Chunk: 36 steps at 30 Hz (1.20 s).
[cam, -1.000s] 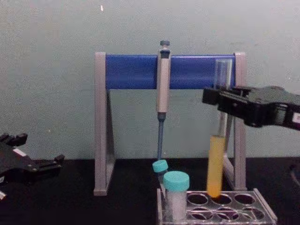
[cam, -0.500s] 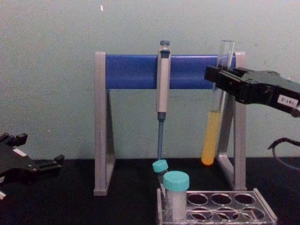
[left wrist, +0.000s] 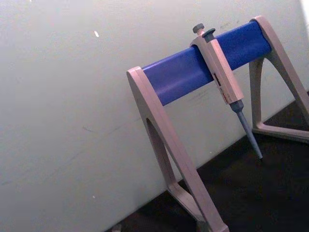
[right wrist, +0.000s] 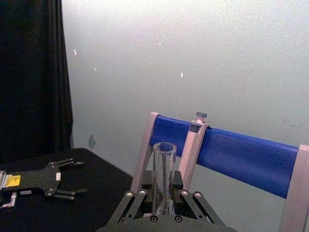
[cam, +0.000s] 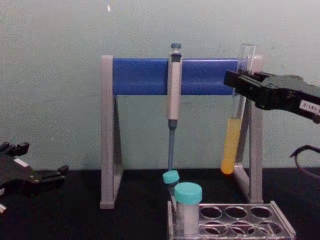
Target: Pick up the test tube from the test tube rack, shake it, then place it back into the test tube rack.
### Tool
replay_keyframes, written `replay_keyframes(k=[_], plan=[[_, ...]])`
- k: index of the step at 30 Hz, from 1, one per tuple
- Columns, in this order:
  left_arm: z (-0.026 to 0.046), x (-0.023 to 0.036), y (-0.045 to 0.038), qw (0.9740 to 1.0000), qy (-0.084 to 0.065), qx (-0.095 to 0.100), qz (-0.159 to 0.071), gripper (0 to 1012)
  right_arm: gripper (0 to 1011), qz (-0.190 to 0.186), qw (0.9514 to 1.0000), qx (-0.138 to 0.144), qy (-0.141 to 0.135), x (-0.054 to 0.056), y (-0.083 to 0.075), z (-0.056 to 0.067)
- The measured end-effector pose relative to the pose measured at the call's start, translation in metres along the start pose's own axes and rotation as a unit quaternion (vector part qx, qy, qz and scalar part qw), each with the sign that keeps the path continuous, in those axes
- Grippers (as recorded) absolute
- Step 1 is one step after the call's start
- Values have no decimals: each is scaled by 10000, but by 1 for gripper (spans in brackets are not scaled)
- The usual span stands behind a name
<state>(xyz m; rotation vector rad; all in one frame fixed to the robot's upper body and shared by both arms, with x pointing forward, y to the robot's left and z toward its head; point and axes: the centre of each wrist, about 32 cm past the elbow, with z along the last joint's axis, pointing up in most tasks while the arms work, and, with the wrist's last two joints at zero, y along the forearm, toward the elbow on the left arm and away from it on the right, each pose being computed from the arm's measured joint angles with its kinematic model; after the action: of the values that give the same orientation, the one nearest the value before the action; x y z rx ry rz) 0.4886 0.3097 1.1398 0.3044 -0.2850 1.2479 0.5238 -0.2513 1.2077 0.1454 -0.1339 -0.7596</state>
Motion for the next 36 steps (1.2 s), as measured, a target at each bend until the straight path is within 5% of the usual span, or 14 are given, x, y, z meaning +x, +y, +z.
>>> replay_keyframes(k=[19,36], plan=[[0,0,0,10000,0,0,0,1001,234,101,9999,-41,109,-3,-47,30],[0,0,0,10000,0,0,0,1001,234,735,9955,-284,520,-58,-209,13]])
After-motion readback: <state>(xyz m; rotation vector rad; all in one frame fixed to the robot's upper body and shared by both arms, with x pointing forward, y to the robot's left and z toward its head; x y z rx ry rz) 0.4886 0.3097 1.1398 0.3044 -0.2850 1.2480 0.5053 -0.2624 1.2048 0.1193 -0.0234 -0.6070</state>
